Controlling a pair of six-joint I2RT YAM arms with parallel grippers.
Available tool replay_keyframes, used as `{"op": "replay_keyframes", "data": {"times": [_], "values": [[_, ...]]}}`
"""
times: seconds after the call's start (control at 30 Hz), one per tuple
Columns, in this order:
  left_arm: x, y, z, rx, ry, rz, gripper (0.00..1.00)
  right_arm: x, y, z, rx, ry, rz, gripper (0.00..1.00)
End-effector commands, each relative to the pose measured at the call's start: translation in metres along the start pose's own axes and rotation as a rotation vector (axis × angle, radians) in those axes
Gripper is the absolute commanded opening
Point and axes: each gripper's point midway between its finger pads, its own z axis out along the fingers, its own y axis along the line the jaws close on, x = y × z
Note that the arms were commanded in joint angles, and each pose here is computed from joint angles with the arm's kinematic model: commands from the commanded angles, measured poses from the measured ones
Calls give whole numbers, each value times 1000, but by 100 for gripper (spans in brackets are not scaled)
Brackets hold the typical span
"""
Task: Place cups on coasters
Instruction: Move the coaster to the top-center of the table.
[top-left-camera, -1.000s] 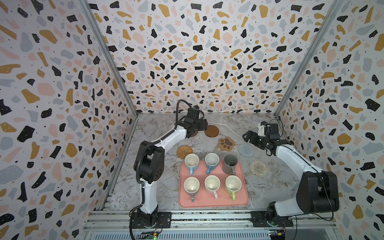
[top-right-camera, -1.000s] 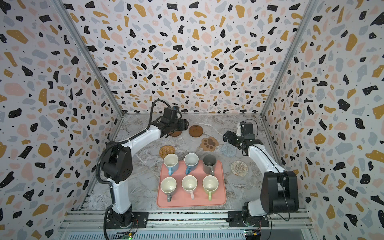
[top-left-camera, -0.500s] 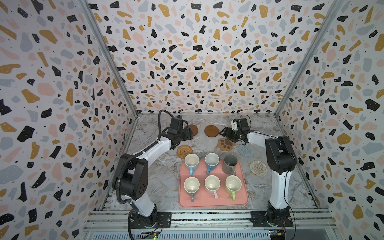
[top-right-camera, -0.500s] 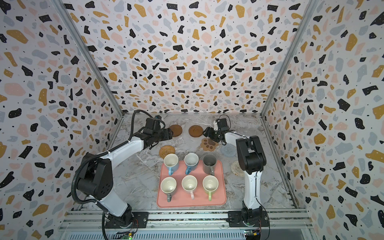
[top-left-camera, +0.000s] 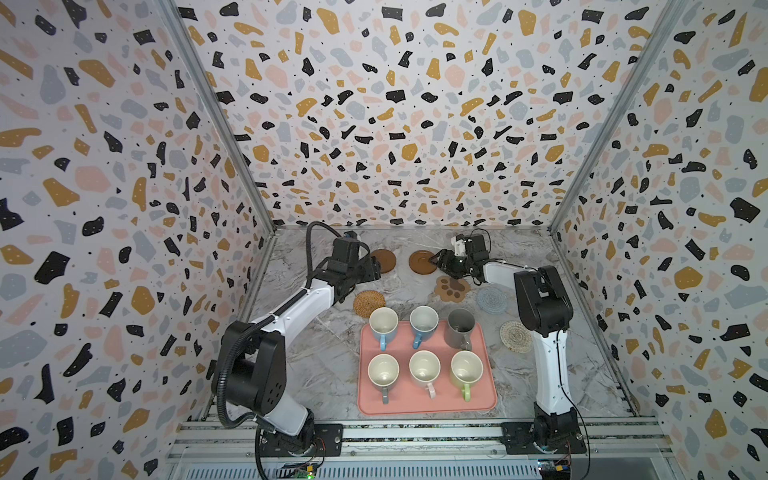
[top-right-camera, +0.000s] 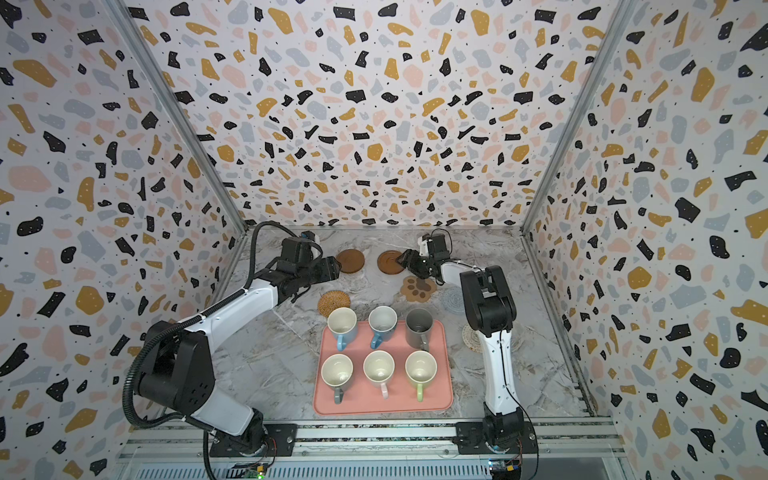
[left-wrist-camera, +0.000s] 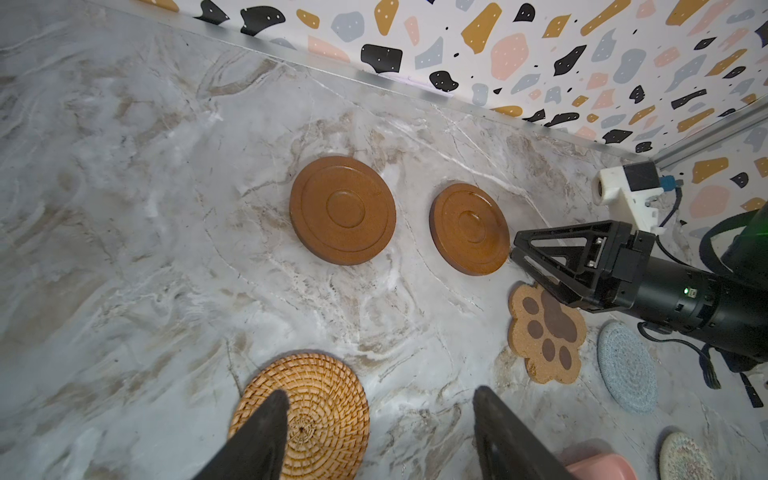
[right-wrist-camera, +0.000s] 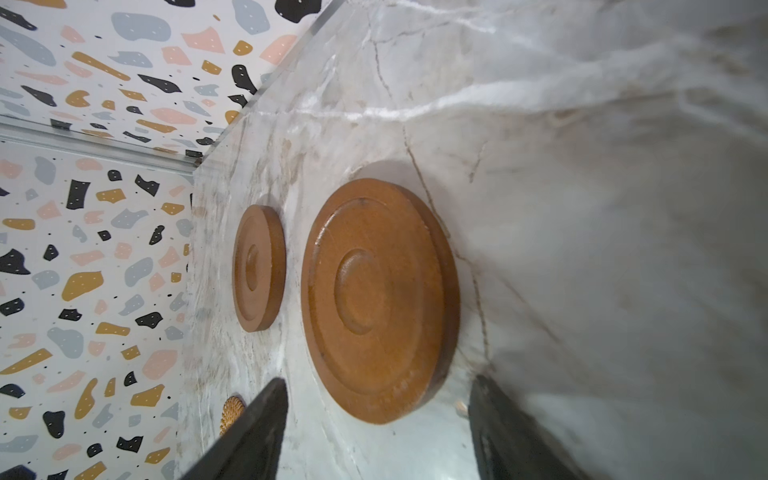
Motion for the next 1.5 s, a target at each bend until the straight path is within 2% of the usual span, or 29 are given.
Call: {"op": "replay_keyframes", "data": {"times": [0.0,0.67,0.87,1.07,1.17,1.33,1.47], "values": [[0,1,-3,10,-10,-7,72,-2,14,6,-49,15,-5,71],[6,3,7,10,6,-14,72,3,22,22,-95,60,-9,71],[4,2,9,10,5,-10,72,-6,22,17,-45,40,-44,71],[-4,1,2,3,-16,-32,72,-38,43,-16,41,-7,-161,73],[-6,5,-5,-24,-29,-48,72,-45,48,-37,108,7,-223,75],[3,10,-11,-35,-16,-53,72,-34,40,-62,189,82,-305,76],[5,11,-25,-30,-49,-59,72,-13,26,-72,243,162,-346,76]]}}
